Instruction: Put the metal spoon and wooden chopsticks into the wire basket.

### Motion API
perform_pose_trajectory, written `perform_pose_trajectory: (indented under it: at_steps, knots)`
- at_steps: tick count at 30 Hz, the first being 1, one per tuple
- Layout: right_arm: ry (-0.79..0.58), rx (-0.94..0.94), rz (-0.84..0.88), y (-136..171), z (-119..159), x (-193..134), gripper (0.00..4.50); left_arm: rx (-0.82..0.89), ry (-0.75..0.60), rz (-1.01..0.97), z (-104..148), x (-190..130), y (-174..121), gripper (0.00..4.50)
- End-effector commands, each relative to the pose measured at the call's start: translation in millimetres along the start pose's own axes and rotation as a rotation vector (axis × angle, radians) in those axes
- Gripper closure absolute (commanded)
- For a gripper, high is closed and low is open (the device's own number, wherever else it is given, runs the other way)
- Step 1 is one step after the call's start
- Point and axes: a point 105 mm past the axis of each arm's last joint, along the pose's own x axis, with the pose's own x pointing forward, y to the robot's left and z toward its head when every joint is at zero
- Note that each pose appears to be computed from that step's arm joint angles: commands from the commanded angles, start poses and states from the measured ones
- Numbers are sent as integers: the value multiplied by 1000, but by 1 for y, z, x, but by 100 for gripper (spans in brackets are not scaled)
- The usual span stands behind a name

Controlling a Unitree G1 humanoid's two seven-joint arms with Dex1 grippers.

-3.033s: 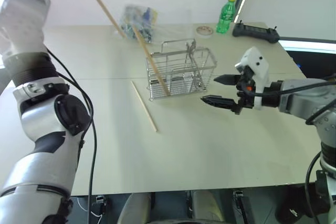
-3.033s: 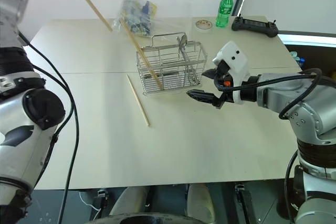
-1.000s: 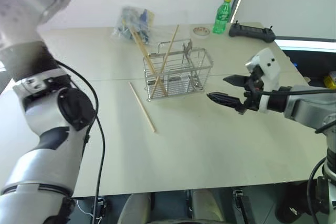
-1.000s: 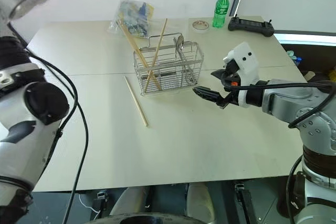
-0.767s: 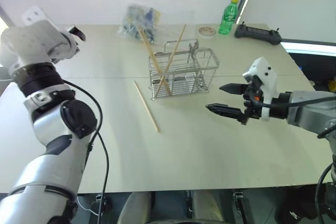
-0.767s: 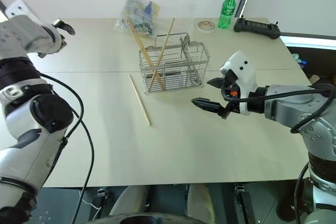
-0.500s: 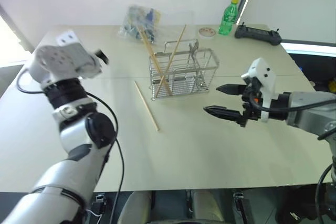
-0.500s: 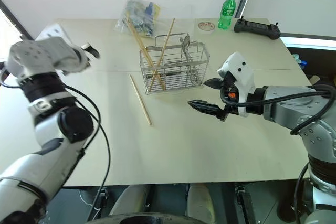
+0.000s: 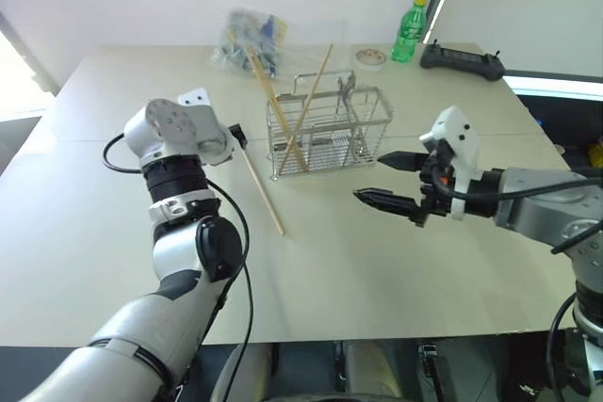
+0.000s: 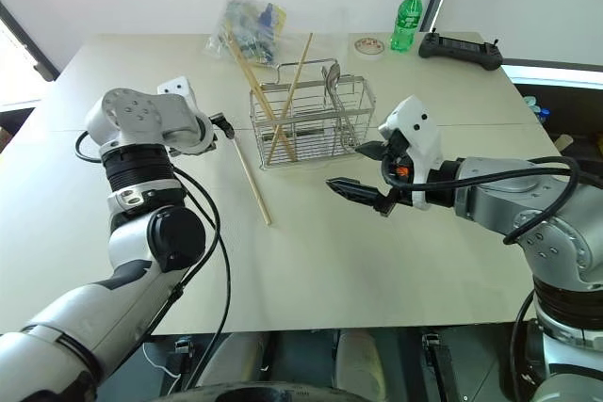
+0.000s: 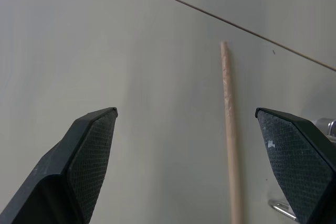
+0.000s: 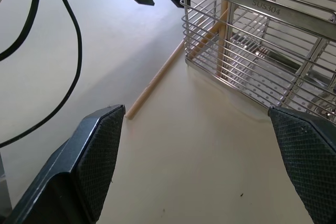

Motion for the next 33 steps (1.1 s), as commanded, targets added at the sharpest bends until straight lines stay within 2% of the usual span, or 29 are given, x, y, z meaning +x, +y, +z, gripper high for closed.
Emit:
perform_pose_trajectory:
  at_steps: [1,8,16,19,26,33]
  knots:
    - [-45,-29,-6,3,11,-1,0,35,-39,-14,9,1,-9,5]
    - [-55,-19,-20,4,10,0,0,58,-29,-36,7,14,-21,5]
    - [-61,-12,-42,3,10,-1,0,-20,-45,-42,10,26,-28,5]
    - [-63,-10,-49,2,11,-2,0,-39,-46,-34,10,29,-27,87]
    - [-64,-5,-57,0,12,-4,0,-57,-35,-34,10,30,-28,431]
    - [-68,-1,-57,-1,14,-4,0,-84,-9,-33,8,30,-27,441]
